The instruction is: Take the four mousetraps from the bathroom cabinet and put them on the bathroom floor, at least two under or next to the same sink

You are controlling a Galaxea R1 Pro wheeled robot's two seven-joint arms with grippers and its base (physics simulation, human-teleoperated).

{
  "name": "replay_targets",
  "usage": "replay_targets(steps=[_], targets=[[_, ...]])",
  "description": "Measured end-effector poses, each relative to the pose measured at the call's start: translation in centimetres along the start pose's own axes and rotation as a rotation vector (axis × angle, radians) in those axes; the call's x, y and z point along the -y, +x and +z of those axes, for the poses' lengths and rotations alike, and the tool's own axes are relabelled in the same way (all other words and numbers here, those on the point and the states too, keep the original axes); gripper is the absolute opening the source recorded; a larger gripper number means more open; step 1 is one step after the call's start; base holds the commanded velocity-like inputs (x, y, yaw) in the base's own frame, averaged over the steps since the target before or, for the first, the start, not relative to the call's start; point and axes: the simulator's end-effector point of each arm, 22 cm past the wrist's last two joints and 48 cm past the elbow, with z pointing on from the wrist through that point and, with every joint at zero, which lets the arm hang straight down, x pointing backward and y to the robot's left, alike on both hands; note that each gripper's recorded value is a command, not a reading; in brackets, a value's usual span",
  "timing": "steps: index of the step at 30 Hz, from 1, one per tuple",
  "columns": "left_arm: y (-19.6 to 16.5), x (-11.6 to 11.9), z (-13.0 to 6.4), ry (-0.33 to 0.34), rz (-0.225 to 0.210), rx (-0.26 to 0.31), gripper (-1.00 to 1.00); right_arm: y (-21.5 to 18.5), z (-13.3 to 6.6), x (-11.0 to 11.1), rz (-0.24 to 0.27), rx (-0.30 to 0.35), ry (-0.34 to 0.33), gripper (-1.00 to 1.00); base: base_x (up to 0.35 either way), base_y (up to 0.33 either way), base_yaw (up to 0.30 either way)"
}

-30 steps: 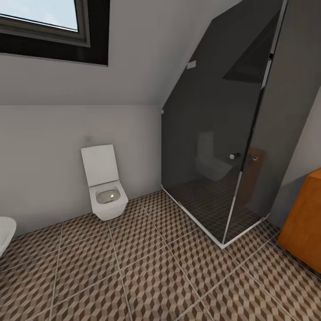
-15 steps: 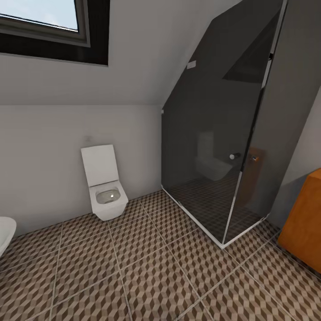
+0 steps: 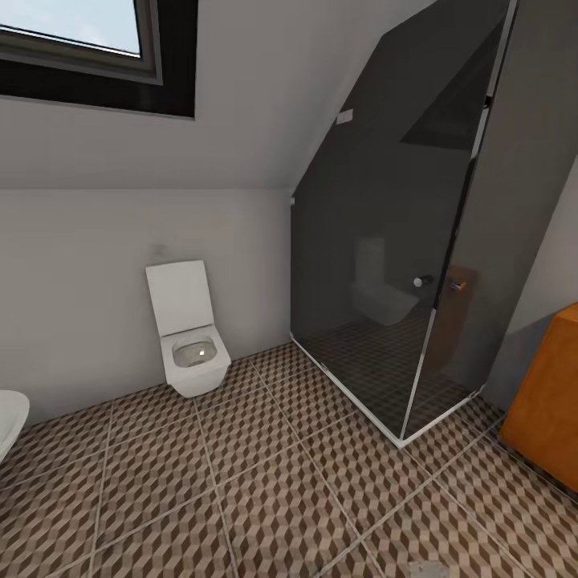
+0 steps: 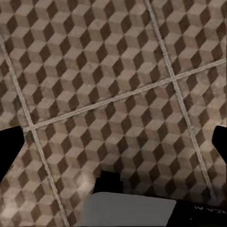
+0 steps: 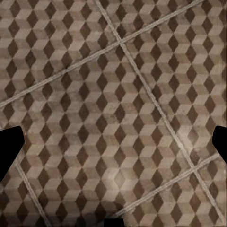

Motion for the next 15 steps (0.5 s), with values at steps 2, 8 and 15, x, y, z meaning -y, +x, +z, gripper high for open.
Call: replay_targets(steps=[2, 8, 15], targets=[[-2.5, -0.4, 0.0, -0.009, -0.014, 0.008, 1.00, -0.7, 0.1, 0.3, -0.001, 0.006, 0.003, 1.00, 0.000, 0.000, 0.000], [-5.5, -0.1, -0.1, -0.004, -0.035, 0.032, 1.00, -1.1, 0.1, 0.5, 0.006, 0.010, 0.006, 1.00, 0.000, 0.000, 0.000], [-6.4, 0.1, 0.2, -0.004, -0.043, 0.096, 1.00, -2.5, 0.1, 0.6, 0.007, 0.077, 0.010, 1.00, 0.000, 0.000, 0.000]])
